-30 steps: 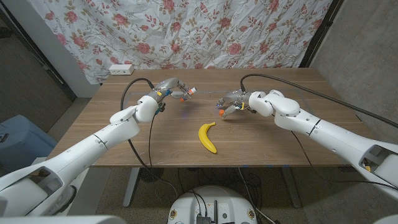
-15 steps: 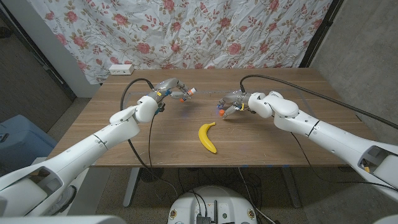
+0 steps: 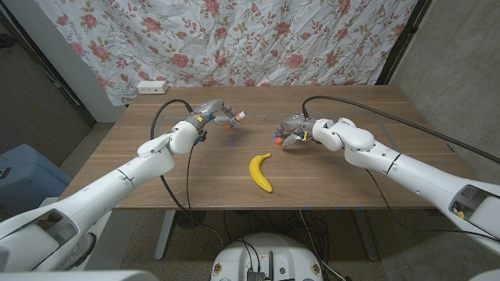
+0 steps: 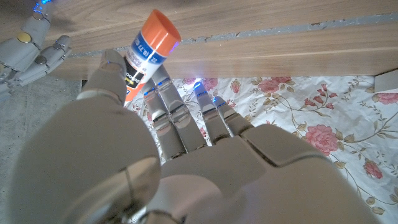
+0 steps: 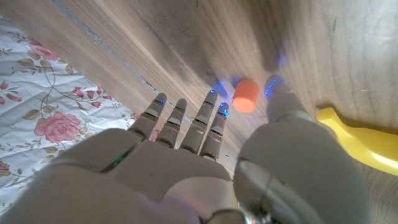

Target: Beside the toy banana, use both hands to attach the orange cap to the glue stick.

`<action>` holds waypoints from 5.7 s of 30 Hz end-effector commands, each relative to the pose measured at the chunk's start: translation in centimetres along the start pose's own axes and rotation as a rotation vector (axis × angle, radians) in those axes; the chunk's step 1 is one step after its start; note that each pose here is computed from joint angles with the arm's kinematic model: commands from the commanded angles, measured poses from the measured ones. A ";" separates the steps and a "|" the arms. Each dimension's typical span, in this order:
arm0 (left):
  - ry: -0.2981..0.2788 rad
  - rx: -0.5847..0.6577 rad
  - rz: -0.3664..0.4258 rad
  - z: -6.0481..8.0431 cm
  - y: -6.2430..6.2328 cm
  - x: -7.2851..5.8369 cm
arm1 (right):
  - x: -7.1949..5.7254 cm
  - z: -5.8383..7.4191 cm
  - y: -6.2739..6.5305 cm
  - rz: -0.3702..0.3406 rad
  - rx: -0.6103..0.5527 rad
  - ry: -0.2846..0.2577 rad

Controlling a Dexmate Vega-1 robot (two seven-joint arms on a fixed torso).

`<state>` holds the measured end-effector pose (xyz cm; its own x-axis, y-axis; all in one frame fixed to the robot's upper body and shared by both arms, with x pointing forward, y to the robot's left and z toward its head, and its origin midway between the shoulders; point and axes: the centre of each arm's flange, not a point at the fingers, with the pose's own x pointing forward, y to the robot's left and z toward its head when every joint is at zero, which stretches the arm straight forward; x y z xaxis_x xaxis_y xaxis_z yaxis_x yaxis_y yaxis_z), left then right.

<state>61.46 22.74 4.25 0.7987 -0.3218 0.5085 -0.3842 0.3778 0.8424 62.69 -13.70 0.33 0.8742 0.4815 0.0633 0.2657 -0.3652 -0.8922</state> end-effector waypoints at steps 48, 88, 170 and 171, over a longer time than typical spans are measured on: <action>0.002 0.016 0.003 0.0 -0.1 -0.7 | 0.4 0.2 0.7 -0.122 -0.017 -0.038; 0.001 0.016 0.001 0.2 -0.1 -0.8 | 0.7 0.0 0.5 -0.159 0.000 -0.045; -0.114 -0.085 -0.018 2.9 -1.9 0.1 | -6.3 -8.4 -4.4 -0.377 0.592 0.012; -0.116 -0.087 -0.015 2.9 -1.9 0.1 | -6.4 -8.5 -4.5 -0.376 0.603 0.008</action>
<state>61.02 19.77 3.20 0.7551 -0.4196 0.5037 -0.3279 0.4236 0.8444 59.54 -20.72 7.22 0.7774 0.4764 0.4108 0.3320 0.2440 -0.9112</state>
